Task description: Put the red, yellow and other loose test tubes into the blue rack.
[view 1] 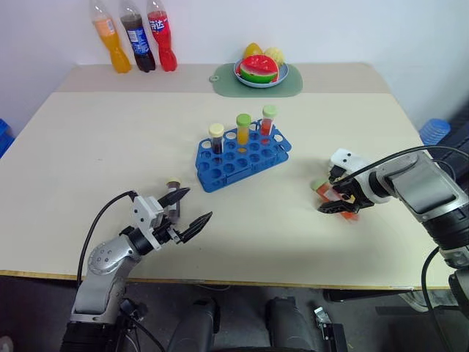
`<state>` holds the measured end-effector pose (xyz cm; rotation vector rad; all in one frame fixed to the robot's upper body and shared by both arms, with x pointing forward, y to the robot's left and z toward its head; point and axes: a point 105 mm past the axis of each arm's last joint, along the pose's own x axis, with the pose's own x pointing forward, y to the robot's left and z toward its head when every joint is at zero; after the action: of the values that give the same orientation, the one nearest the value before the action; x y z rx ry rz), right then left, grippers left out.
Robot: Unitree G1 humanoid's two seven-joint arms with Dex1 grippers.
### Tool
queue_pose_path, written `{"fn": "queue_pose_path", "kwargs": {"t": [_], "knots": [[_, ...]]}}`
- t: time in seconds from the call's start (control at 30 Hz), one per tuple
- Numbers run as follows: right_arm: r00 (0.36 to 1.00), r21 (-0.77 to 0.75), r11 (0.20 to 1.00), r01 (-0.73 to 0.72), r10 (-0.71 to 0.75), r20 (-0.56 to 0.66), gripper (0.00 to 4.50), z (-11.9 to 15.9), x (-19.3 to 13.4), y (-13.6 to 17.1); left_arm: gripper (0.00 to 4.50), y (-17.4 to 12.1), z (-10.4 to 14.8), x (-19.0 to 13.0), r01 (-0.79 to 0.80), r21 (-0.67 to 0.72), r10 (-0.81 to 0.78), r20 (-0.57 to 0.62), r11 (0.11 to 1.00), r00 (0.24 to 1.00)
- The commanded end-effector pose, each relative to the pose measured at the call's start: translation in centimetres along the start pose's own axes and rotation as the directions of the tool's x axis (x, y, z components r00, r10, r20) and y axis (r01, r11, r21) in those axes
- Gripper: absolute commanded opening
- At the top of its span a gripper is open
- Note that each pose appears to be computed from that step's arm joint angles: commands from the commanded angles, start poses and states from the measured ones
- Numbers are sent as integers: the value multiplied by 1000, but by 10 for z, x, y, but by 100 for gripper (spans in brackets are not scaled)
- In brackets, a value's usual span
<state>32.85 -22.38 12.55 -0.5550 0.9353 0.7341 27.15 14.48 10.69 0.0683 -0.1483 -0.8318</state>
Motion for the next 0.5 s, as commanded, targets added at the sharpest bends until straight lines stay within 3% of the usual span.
{"fn": "queue_pose_path", "kwargs": {"t": [0.03,0.07,0.17,0.3,0.5], "knots": [[1000,-1,1000,-18,18,-20,365,-1,-5,2,450,-4,2,1,9,18,-9,13,1000,1000],[1000,15,1000,-17,17,-26,365,-2,-4,1,450,-4,2,1,9,17,-9,13,1000,1000],[999,44,999,-15,17,-33,289,0,-1,-1,450,-5,1,1,8,14,-8,13,1000,1000],[999,39,999,-9,11,-34,90,3,2,0,450,-4,0,0,6,11,-6,13,1000,1000],[999,-48,999,-2,4,44,75,3,3,1,450,-3,-1,-3,-4,14,4,10,1000,1000]]}}
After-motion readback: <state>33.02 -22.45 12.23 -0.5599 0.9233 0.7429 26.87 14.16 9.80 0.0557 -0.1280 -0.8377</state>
